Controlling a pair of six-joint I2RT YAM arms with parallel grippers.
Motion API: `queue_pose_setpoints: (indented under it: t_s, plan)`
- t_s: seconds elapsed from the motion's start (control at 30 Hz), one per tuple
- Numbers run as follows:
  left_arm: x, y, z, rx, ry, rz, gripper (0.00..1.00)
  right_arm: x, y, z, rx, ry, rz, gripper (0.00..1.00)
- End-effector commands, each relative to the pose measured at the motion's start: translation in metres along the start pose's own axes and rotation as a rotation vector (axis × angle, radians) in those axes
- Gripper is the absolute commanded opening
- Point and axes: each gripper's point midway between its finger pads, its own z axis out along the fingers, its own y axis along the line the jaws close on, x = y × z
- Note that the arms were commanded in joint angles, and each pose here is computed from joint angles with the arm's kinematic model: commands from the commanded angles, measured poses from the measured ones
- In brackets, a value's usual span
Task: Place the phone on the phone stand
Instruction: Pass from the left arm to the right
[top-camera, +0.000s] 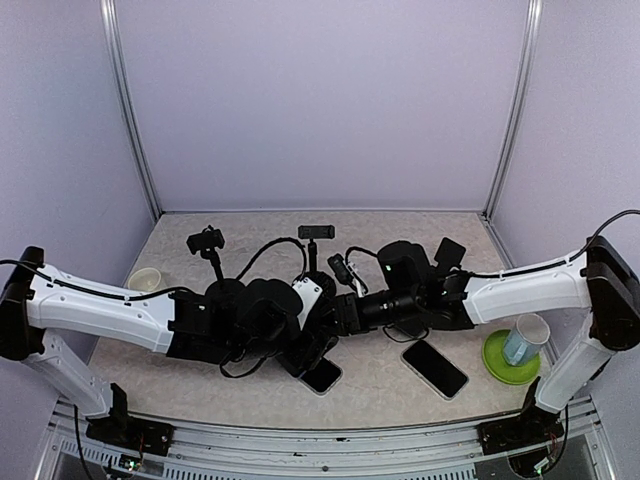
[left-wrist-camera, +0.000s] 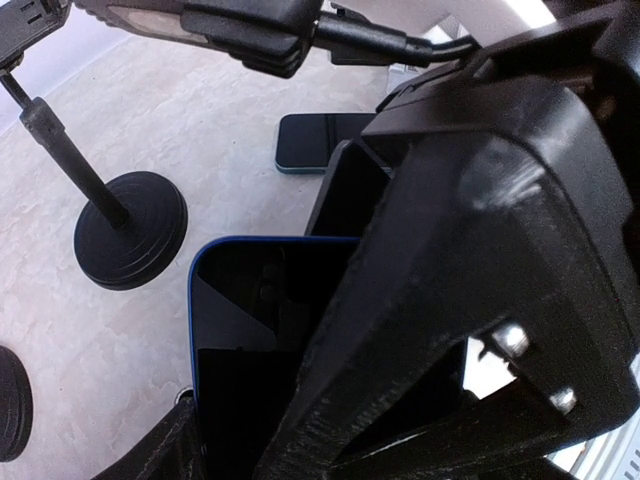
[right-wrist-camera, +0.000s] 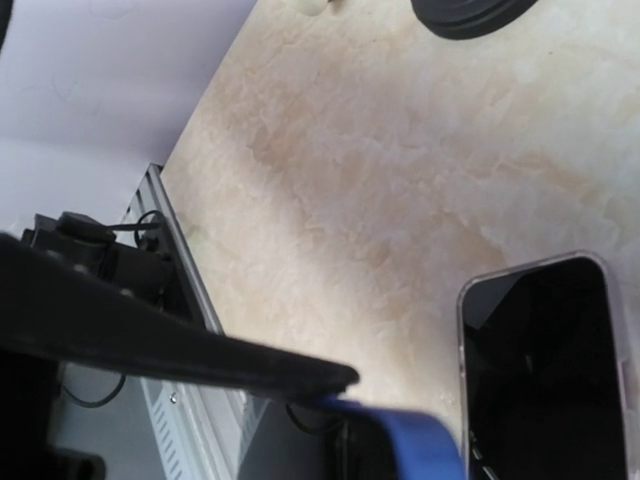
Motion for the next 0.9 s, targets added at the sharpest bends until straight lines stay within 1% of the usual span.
queue_pose_setpoints:
  t_s: [0.0, 0.17, 0.27, 0.53, 0.63, 0.7, 0.77, 0.87]
  plan:
    - [-0.027, -0.006, -0.004, 0.002, -0.073, -0.015, 0.66, -0.009, 0.01, 0.004, -0.044, -0.013, -0.007, 0.47]
    - [-0.029, -0.009, -0.003, 0.005, -0.074, -0.015, 0.67, -0.009, 0.01, 0.006, -0.051, -0.01, -0.003, 0.39]
    - [-0.029, -0.01, -0.002, 0.005, -0.07, -0.013, 0.67, -0.009, 0.01, 0.006, -0.052, -0.008, -0.004, 0.33]
    - [-0.032, -0.011, -0.002, 0.004, -0.073, -0.01, 0.68, -0.009, 0.009, 0.005, -0.043, -0.008, -0.005, 0.01]
    - [-0.034, -0.012, -0.004, 0.004, -0.077, -0.011, 0.71, -0.009, 0.009, 0.005, -0.039, -0.009, -0.008, 0.0]
    - [-0.036, -0.012, -0.005, 0.005, -0.081, -0.013, 0.74, -0.009, 0.009, 0.005, -0.038, -0.008, -0.009, 0.0]
    - [-0.037, -0.013, -0.007, 0.007, -0.084, -0.013, 0.8, -0.01, 0.009, 0.005, -0.037, -0.009, -0.011, 0.0]
    - [-0.04, -0.013, -0.01, 0.012, -0.092, -0.014, 0.91, -0.011, 0.008, 0.004, -0.028, -0.015, -0.018, 0.0]
